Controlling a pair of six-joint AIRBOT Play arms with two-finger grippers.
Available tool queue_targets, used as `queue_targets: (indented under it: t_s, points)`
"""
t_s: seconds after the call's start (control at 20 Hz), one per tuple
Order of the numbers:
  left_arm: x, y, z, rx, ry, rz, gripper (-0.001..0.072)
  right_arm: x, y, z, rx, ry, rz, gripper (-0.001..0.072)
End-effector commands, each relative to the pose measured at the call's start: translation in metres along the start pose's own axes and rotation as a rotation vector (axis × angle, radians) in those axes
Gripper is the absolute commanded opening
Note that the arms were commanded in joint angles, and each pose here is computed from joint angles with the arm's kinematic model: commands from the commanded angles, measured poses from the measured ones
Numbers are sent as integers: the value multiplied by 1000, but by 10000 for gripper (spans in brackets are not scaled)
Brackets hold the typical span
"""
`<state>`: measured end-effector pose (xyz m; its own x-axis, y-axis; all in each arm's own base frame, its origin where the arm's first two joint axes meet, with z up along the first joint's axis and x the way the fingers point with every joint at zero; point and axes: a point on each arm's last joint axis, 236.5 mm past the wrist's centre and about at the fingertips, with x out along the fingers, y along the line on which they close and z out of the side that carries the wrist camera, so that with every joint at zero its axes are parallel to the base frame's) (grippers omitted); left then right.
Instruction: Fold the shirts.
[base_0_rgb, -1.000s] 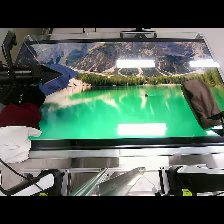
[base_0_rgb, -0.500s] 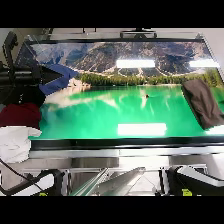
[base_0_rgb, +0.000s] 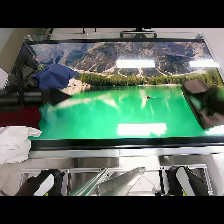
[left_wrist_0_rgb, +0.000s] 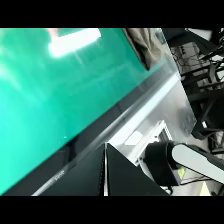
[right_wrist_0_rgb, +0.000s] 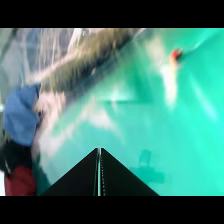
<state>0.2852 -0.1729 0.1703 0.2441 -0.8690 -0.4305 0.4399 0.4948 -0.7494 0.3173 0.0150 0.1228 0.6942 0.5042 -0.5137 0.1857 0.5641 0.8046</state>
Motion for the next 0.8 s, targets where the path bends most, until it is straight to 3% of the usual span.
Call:
queue_targets:
  t_s: [0.0, 0.2, 0.75]
  points:
    - [20, 6, -62, -56, 11, 6, 8, 35, -11, -91, -38, 101, 32, 41]
    - [31, 14, -103, -99, 28, 8, 8, 56, -23, -134, -93, 190, 35, 41]
    - [30, 10, -109, -85, 18, 8, 8, 57, -16, -146, -158, 231, 63, 41]
